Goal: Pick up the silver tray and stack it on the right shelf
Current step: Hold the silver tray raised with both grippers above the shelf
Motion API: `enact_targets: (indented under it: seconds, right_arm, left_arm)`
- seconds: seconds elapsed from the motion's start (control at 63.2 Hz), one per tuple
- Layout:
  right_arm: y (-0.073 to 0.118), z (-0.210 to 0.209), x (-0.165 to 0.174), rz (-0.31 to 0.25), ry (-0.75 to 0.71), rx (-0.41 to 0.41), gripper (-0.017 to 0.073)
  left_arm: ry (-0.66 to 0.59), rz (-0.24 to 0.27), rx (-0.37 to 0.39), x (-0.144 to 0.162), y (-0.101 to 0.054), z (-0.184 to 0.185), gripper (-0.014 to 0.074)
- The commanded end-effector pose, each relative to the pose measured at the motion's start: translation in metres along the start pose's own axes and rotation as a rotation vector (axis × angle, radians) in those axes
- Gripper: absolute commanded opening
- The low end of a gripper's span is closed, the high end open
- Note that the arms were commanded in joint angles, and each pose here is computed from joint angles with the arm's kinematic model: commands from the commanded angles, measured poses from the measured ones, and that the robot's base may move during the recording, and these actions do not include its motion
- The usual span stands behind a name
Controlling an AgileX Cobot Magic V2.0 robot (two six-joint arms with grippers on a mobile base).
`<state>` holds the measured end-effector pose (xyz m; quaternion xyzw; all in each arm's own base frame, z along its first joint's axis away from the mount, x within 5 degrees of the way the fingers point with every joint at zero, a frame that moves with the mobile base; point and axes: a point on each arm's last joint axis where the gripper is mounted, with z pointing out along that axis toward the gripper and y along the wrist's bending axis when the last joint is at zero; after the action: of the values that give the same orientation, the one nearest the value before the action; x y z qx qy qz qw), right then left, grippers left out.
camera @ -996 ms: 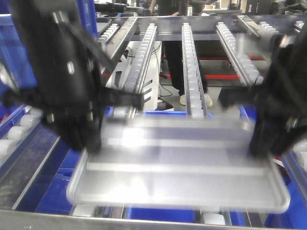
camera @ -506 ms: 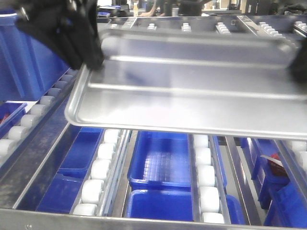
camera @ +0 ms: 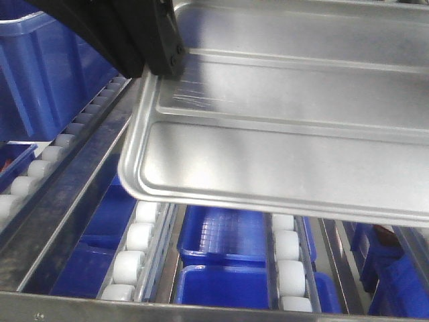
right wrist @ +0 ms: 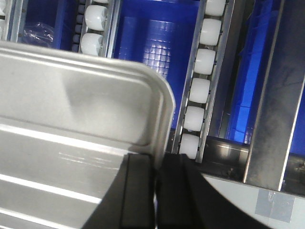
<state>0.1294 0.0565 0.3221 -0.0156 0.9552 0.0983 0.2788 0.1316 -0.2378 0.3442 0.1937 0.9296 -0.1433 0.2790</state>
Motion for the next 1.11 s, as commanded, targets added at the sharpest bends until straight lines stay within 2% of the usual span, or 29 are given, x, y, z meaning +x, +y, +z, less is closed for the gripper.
enact_targets:
  seconds: [0.0, 0.332, 1.091]
  right_arm:
    - [-0.0009, -0.0080, -0.0092, -0.035, -0.090, 0.008, 0.0057]
    - [-0.0005, -0.0081, -0.0100, -0.035, -0.100, 0.003, 0.0057]
    - [-0.0008, -0.0080, -0.0094, -0.035, -0.093, 0.007, 0.0057]
  left_arm:
    - [-0.069, 0.039, -0.012, -0.0078, 0.0033, -0.0157, -0.0093]
    - [-0.046, 0.039, -0.041, -0.0058, 0.0058, -0.0152, -0.0093]
    - [-0.044, 0.040, -0.042, -0.0058, 0.0055, -0.0144, -0.0093]
